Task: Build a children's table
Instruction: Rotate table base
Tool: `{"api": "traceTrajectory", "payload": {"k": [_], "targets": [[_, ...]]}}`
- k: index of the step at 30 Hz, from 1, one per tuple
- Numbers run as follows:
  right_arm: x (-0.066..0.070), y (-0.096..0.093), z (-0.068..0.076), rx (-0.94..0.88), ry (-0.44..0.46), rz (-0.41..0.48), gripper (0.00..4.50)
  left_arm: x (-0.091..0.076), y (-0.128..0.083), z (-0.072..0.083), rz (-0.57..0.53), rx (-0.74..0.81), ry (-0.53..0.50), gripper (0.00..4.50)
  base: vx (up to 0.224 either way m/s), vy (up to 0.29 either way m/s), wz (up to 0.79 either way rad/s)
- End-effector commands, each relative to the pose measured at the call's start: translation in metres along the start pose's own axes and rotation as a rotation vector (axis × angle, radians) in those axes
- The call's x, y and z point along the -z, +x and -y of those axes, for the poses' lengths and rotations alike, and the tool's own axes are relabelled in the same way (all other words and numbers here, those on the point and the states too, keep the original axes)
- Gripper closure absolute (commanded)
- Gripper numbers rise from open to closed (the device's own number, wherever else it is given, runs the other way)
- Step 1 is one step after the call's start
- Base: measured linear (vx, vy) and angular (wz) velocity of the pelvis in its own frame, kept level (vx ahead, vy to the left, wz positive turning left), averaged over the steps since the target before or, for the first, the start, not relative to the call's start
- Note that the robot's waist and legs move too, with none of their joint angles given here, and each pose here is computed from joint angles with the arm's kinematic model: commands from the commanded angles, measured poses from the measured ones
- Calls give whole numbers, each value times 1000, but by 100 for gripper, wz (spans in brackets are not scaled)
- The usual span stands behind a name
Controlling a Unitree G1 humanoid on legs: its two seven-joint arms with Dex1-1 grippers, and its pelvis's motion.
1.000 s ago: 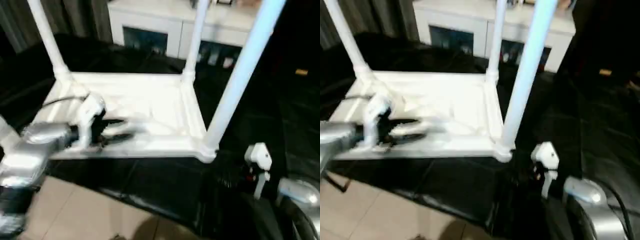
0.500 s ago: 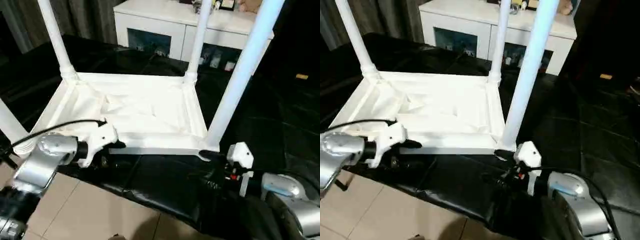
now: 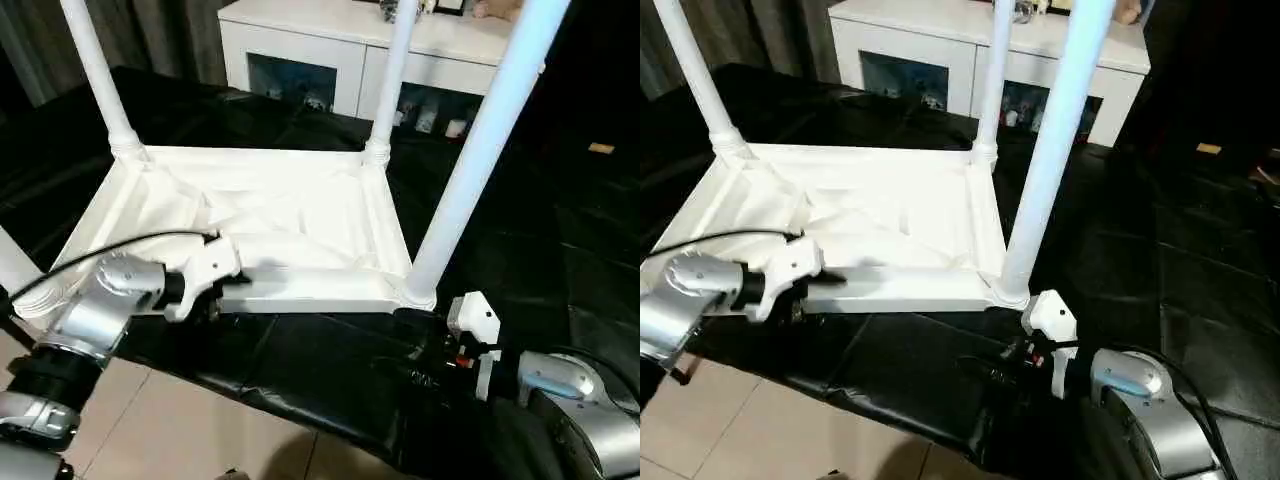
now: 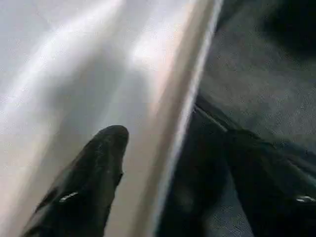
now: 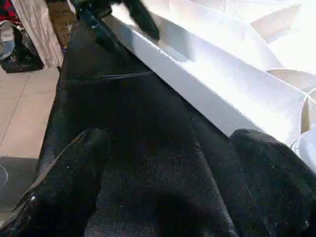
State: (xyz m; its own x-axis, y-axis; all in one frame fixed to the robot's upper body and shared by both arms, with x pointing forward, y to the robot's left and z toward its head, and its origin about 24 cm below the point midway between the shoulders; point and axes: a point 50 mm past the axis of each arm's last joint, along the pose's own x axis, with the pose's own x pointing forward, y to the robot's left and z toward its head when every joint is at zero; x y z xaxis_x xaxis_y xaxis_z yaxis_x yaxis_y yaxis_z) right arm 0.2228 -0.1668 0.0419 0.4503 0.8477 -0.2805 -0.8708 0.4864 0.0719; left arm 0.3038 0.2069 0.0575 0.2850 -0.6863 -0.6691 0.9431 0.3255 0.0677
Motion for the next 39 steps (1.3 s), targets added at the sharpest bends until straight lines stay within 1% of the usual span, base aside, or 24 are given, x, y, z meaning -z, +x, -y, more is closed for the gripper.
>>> {"api": "traceTrajectory", "payload": {"k": [1, 2, 6, 10, 11, 13, 15, 16, 18, 19, 21, 24, 25, 28, 32, 39], "targets": [[-4, -1, -2, -12, -33, 2, 27, -4, -2, -4, -14, 29, 13, 123, 0, 0, 0], [-4, -1, -2, -12, -33, 2, 27, -3, -2, -4, -20, 37, 14, 141, 0, 0, 0], [-4, -2, -1, -10, -35, -1, 27, -4, -1, -8, -23, 31, 25, 171, 0, 0, 0], [-4, -3, -1, -9, -37, -5, 27, -7, 0, -12, 1, 29, 19, 196, 0, 0, 0], [-3, -3, -1, -10, -37, -7, 27, -8, 2, -12, 3, 40, 17, 223, 0, 0, 0], [-3, -3, -2, -11, -36, -9, 27, -8, 2, -12, 0, 50, 17, 223, 0, 0, 0], [-2, -3, -3, -14, -36, -11, 27, -8, 4, -12, 0, 49, 25, 243, 0, 0, 0], [-2, -3, -3, -15, -36, -11, 27, -7, 4, -12, -1, 50, 26, 243, 0, 0, 0], [-2, -3, -3, -17, -36, -12, 27, -7, 5, -12, -3, 52, 29, 270, 0, 0, 0], [-2, -3, -3, -18, -36, -12, 27, -7, 5, -12, -4, 53, 30, 270, 0, 0, 0], [-1, -3, -3, -22, -38, -16, 27, -7, 7, -12, -5, 52, 33, 295, 0, 0, 0], [-1, -3, -3, -25, -41, -20, 27, -7, 7, -12, -11, 56, 36, 304, 0, 0, 0], [-1, -3, -3, -25, -42, -20, 27, -7, 7, -12, -11, 56, 36, 321, 0, 0, 0], [-2, -3, -2, -25, -46, -21, 27, -6, 6, -14, -17, 57, 38, 334, 0, 0, 0], [-2, -3, -2, -23, -47, -21, 27, -7, 6, -15, -13, 52, 40, 363, 0, 0, 0], [-1, -3, -3, -23, -46, -19, 27, -8, 9, -16, -4, 55, 53, 379, 0, 0, 0]]}}
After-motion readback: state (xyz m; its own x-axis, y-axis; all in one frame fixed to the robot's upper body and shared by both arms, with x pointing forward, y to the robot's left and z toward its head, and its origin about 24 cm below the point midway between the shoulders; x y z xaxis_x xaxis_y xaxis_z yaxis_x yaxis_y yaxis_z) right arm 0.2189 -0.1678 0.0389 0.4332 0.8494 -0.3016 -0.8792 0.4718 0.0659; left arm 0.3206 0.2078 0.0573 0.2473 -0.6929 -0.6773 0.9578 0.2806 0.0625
